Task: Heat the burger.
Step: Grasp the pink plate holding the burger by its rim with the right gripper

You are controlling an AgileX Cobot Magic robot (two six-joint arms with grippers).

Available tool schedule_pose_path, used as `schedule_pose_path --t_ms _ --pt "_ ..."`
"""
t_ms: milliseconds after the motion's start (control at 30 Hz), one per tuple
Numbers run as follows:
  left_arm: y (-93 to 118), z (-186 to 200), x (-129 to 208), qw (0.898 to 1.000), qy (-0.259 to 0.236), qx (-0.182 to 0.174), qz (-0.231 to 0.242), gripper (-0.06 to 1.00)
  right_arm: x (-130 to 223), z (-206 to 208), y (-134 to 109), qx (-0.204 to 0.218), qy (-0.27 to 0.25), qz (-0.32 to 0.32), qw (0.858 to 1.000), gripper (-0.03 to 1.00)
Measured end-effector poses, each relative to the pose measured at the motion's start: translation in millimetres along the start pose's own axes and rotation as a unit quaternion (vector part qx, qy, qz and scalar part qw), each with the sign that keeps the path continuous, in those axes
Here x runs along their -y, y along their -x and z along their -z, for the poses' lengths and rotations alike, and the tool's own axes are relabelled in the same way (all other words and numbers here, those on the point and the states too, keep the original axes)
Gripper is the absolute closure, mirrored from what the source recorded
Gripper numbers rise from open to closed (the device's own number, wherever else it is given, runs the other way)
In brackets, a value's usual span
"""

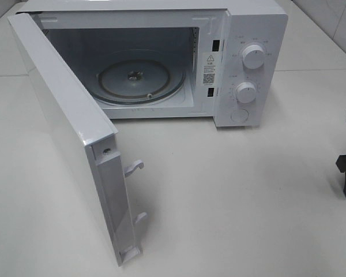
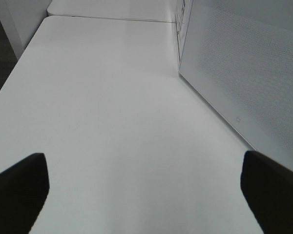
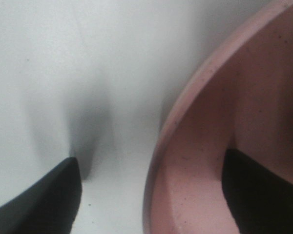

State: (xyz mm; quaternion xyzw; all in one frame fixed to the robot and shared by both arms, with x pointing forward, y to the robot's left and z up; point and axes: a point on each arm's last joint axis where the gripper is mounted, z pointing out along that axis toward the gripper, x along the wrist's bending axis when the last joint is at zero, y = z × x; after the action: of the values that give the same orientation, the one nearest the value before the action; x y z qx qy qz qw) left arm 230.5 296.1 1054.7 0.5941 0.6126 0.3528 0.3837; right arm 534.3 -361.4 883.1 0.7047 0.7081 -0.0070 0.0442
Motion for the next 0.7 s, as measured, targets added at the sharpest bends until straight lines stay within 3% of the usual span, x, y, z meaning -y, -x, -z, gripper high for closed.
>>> schedule_pose_path --t_ms 67,100,133,167,233,700 --pt "0.0 0.0 0.0 1.0 0.0 0.0 0.0 -0.04 0.1 0.0 0.0 0.0 0.0 0.002 1.0 0.27" --pt "0.0 0.0 0.0 1.0 0.0 0.0 0.0 -0.04 0.2 0.0 0.0 0.0 -0.001 0.003 1.0 0.43" --pt "0.0 0.0 0.0 1.0 0.0 0.0 0.0 -0.04 0.2 0.0 0.0 0.0 -0.001 0.004 1.0 0.5" --pt "0.0 0.0 0.0 1.0 0.0 0.0 0.0 -0.04 0.2 0.0 0.0 0.0 -0.001 0.004 1.0 0.5" --pt "0.0 0.0 0.0 1.0 0.0 0.0 0.0 -0.04 0.1 2.3 1.5 0.002 -0.003 0.005 1.0 0.85" --pt "0.0 0.0 0.0 1.0 0.0 0.0 0.0 -0.04 0.2 3.0 2.4 0.006 -0.006 -0.014 1.0 0.87"
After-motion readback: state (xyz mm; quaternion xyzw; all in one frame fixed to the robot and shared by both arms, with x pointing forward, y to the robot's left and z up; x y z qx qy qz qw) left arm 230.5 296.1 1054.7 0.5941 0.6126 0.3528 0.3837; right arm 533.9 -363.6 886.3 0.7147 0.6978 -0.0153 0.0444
